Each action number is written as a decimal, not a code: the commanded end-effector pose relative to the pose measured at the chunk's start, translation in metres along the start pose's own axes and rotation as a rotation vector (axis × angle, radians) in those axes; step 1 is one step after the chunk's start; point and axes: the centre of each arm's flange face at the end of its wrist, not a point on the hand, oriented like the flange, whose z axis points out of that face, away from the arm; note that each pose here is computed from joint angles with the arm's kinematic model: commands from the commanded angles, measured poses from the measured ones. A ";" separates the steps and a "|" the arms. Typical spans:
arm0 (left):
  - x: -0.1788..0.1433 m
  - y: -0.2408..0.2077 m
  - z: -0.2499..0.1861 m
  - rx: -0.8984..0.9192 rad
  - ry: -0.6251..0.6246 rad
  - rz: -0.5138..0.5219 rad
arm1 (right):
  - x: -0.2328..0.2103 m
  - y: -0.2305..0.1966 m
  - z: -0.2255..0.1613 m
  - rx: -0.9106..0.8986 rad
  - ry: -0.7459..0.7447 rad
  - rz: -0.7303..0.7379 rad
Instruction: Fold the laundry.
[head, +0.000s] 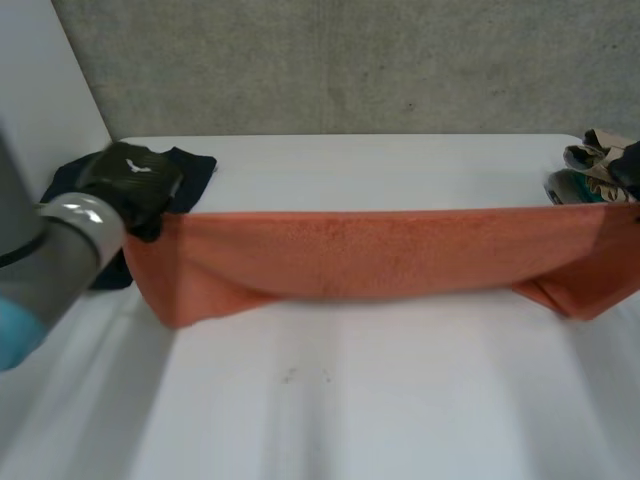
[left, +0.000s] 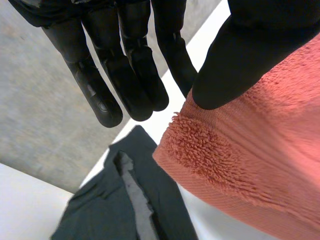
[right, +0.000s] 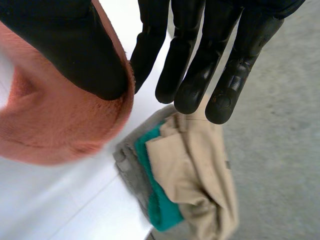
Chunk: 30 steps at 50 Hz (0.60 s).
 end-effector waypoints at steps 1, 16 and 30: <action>0.004 0.007 0.090 0.096 -0.069 0.013 | -0.020 -0.009 0.070 0.126 0.132 0.009; -0.114 -0.145 0.091 0.924 -0.604 -0.061 | 0.087 -0.129 0.053 0.800 0.816 0.179; -0.057 -0.046 0.089 0.573 -0.383 -0.125 | 0.014 -0.081 0.085 0.636 0.516 0.192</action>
